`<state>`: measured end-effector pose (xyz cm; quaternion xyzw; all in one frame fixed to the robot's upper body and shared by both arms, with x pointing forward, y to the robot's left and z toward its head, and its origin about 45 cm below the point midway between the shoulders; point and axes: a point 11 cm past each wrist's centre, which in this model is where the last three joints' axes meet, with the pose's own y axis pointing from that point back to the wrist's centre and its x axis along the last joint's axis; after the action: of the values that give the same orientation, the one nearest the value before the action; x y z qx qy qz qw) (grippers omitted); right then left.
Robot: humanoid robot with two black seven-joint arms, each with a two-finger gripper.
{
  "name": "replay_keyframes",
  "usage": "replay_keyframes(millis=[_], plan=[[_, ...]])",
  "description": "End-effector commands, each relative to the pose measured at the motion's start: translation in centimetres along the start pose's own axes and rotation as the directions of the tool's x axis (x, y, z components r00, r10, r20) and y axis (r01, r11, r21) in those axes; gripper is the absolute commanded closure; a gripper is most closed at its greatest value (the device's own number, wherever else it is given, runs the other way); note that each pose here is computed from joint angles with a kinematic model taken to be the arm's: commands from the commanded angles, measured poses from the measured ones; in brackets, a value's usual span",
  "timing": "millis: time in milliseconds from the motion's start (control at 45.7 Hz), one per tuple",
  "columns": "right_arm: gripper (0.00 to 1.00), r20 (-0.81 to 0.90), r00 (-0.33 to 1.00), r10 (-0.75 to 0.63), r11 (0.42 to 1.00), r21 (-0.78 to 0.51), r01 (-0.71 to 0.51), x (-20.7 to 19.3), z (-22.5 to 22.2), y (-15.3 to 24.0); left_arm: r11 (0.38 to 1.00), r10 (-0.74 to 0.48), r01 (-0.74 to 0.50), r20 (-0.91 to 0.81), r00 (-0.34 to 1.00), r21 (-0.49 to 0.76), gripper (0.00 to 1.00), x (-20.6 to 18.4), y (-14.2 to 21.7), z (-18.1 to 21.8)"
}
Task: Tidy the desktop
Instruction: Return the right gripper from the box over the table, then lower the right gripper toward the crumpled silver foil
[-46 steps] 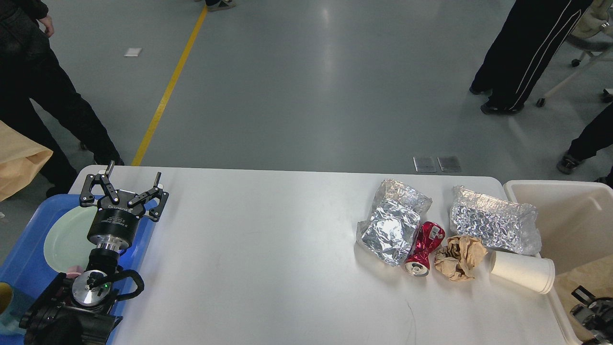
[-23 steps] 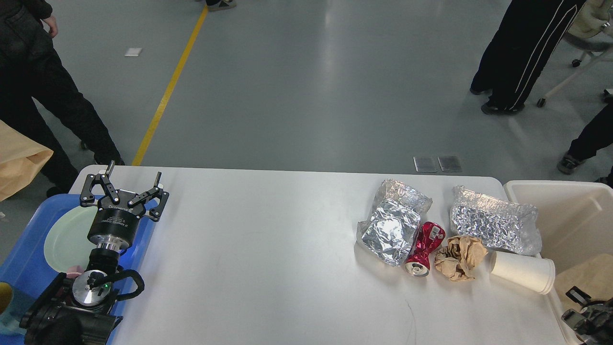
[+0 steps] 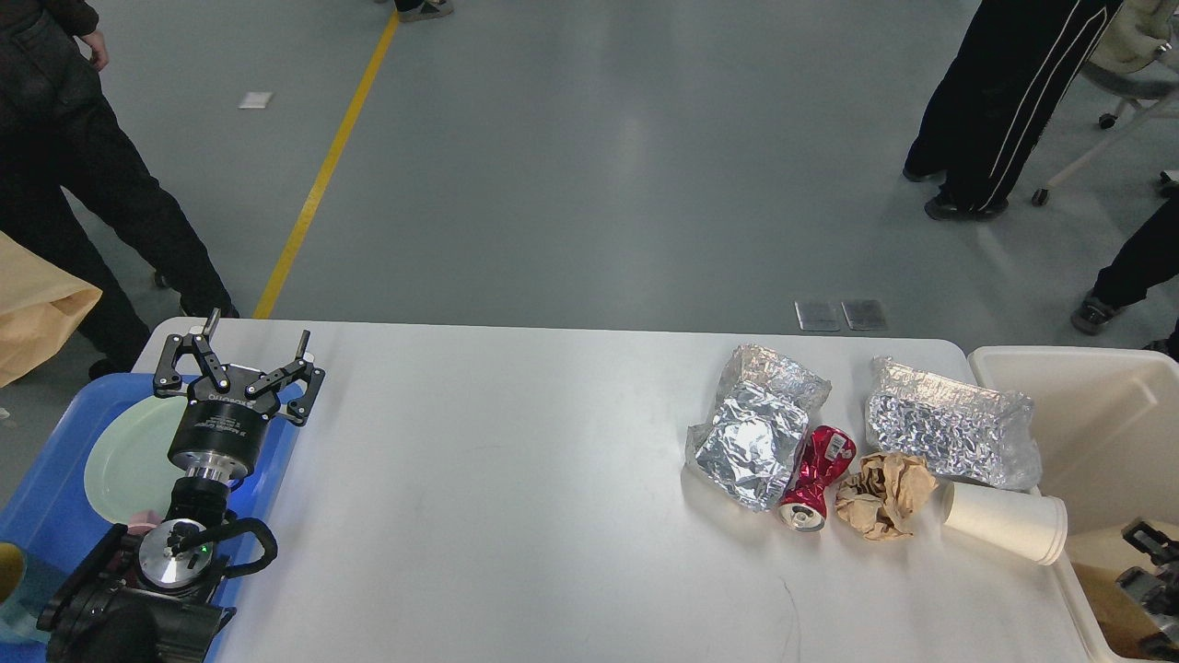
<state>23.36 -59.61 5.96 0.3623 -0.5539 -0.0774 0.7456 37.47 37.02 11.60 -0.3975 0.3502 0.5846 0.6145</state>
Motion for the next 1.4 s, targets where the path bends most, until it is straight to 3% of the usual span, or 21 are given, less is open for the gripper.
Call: replay_keyframes(millis=[0, 175, 350, 547, 657, 810, 920, 1007, 1095, 1380], plan=[[0.0, 0.012, 0.999, -0.03, 0.999, 0.014, 0.03, 2.2, -1.4, 0.6, 1.0, 0.0, 0.0, 0.001, 1.0, 0.0, 0.04, 0.0, 0.0, 0.0], [0.0, -0.083, 0.982, -0.17, 0.984, 0.046, 0.175, 6.0, -3.5, 3.1, 1.0, 0.0, 0.0, -0.001, 1.0, 0.0, 0.04, 0.0, 0.0, 0.0], [0.0, -0.221, 0.922, -0.317, 0.937, 0.077, 0.34, 9.4, -6.7, 9.0, 1.0, 0.0, 0.0, -0.001, 1.0, 0.0, 0.04, 0.0, 0.0, 0.0], [0.0, -0.435, 0.795, -0.423, 0.849, 0.117, 0.515, 13.5, -13.6, 19.5, 1.0, 0.0, 0.0, -0.001, 1.0, 0.0, 0.04, 0.0, 0.0, 0.0], [0.0, -0.545, 0.696, -0.468, 0.753, 0.167, 0.637, 15.8, -16.8, 27.6, 1.0, 0.0, 0.0, -0.001, 1.0, 0.0, 0.04, 0.0, 0.0, 0.0], [0.0, -0.653, 0.62, -0.435, 0.68, 0.213, 0.702, 16.2, -17.9, 36.0, 1.0, 0.001, -0.001, -0.001, 1.0, 0.0, 0.04, 0.0, 0.0, 0.0], [0.0, -0.75, 0.567, -0.342, 0.665, 0.233, 0.709, 14.6, -17.8, 42.9, 1.0, 0.0, 0.0, -0.001, 1.0, 0.0, 0.04, 0.0, 0.0, 0.0], [0.02, -0.807, 0.517, -0.287, 0.657, 0.227, 0.719, 12.9, -17.6, 46.1, 1.0, 0.001, -0.001, 0.001, 1.0, 0.0, 0.04, 0.0, 0.0, 0.0], [0.07, -0.831, 0.494, -0.256, 0.651, 0.229, 0.724, 12.1, -17.8, 47.6, 1.0, 0.003, -0.003, 0.001, 1.0, 0.0, 0.04, 0.1, 0.0, 0.0], [0.07, -0.822, 0.511, -0.251, 0.644, 0.253, 0.722, 12.1, -18.3, 47.6, 1.0, 0.0, 0.0, 0.001, 1.0, 0.0, 0.04, 0.0, 0.0, 0.0]])
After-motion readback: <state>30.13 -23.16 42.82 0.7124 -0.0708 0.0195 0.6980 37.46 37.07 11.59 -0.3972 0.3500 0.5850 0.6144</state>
